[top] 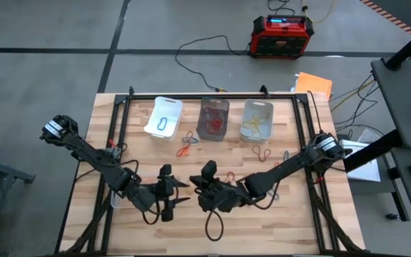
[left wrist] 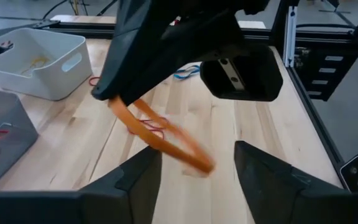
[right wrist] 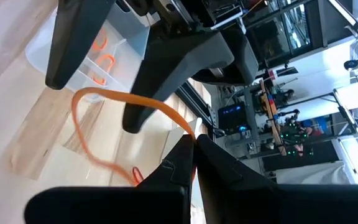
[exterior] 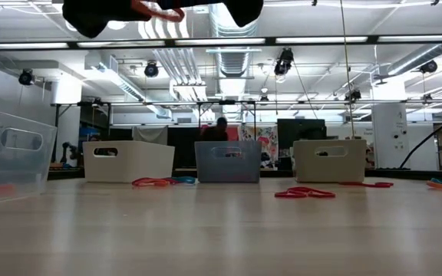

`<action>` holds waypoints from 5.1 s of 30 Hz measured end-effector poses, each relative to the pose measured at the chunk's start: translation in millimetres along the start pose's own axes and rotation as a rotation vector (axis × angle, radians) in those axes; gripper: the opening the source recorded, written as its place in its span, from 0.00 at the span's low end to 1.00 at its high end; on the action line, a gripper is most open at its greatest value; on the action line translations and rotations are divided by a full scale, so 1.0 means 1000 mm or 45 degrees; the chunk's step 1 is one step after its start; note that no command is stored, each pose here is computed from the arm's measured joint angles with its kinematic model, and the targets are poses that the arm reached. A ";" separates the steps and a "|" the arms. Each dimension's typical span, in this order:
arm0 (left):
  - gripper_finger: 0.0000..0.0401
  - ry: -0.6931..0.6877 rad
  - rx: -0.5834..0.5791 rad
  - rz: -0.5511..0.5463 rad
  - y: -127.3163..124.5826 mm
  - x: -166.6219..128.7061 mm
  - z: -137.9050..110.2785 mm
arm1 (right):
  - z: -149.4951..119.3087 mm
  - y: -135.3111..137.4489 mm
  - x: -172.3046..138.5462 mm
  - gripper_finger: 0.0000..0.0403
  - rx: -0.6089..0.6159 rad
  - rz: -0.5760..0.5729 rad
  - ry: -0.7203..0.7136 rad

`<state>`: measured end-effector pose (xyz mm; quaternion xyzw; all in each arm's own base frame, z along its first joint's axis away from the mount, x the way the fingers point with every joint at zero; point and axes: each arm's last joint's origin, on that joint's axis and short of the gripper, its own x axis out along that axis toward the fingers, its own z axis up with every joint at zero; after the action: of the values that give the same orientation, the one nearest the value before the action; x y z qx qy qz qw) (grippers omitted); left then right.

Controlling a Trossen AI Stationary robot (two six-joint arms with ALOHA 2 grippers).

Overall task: Sort rubber bands into baskets
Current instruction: Put the orange rubber band into the transparent bin, then put the red rubber band into the black bin

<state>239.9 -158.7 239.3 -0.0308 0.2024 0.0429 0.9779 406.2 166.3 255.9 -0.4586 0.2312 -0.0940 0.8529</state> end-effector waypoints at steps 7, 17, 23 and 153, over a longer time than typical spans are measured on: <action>0.21 -0.003 0.024 -0.001 0.000 0.000 0.000 | -0.001 -0.001 0.001 0.02 0.004 -0.002 0.004; 0.01 0.002 0.062 0.002 0.000 0.000 0.000 | 0.000 0.000 0.000 0.02 0.063 0.006 -0.003; 0.00 0.024 0.083 0.017 0.001 0.000 -0.002 | -0.001 0.000 0.000 0.06 0.232 0.014 0.000; 0.26 0.112 0.491 0.000 0.101 -0.070 -0.006 | -0.112 -0.066 0.006 0.45 0.779 0.752 0.687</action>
<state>164.0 -63.4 257.2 0.1553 0.2496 0.0017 0.9558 361.0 43.8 255.8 -0.0620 0.5253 -0.0273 0.8482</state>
